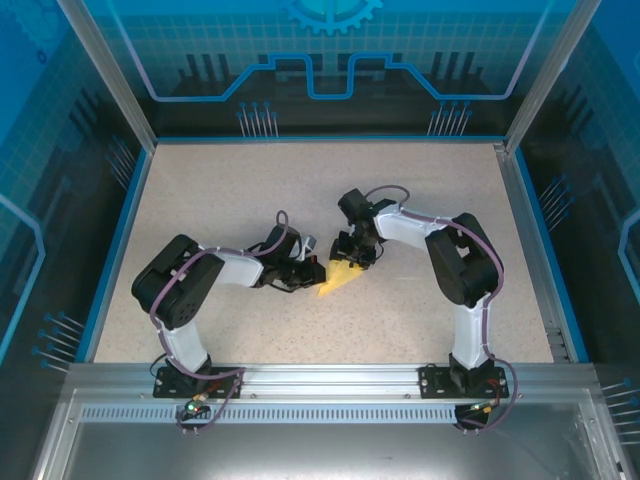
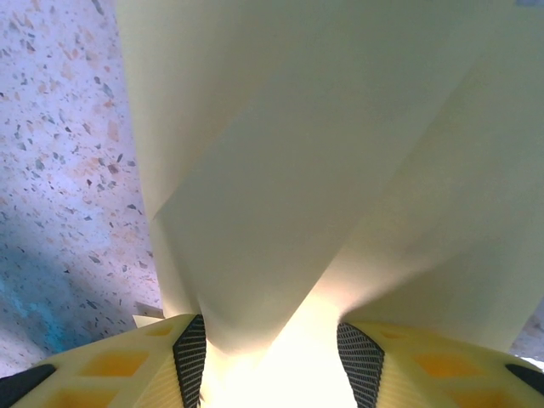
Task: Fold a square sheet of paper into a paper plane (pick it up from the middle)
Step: Fourth fold the wing at the center of the table.
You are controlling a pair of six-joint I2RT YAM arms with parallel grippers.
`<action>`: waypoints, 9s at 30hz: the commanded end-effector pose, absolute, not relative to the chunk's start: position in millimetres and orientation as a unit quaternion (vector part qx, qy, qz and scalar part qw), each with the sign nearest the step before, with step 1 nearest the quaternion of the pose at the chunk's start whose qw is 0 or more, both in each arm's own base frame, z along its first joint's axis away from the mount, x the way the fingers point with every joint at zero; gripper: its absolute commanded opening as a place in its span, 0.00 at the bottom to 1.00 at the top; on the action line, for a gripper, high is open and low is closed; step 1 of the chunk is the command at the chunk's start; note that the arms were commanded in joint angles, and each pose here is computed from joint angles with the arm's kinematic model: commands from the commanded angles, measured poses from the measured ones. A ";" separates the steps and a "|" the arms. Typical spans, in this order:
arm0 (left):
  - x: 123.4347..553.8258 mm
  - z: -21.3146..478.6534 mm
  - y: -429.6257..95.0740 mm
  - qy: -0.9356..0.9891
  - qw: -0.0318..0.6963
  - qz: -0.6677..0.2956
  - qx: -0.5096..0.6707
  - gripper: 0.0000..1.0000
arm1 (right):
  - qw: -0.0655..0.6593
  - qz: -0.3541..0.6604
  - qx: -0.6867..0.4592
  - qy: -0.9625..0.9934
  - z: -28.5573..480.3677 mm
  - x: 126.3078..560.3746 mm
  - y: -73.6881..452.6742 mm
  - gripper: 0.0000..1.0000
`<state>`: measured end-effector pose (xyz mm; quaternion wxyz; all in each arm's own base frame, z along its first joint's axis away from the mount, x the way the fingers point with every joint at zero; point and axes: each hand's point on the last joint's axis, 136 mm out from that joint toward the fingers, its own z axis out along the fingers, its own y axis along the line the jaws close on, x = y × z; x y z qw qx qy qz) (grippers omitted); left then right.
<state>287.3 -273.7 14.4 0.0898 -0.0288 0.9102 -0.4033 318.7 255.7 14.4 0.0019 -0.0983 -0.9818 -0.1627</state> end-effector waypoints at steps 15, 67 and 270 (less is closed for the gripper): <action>278.2 -4.0 -258.4 0.932 0.062 -0.355 -0.038 0.05 | -0.135 -0.307 0.034 -0.941 109.5 321.7 260.4 0.50; 261.4 -19.8 -245.2 0.947 0.029 -0.318 -0.042 0.01 | -0.061 -0.312 0.043 -0.947 5.6 341.7 262.2 0.07; 227.7 -7.8 -256.8 0.943 -0.009 -0.330 0.043 0.06 | 0.055 -0.234 -0.063 -0.969 -52.6 282.6 237.8 0.03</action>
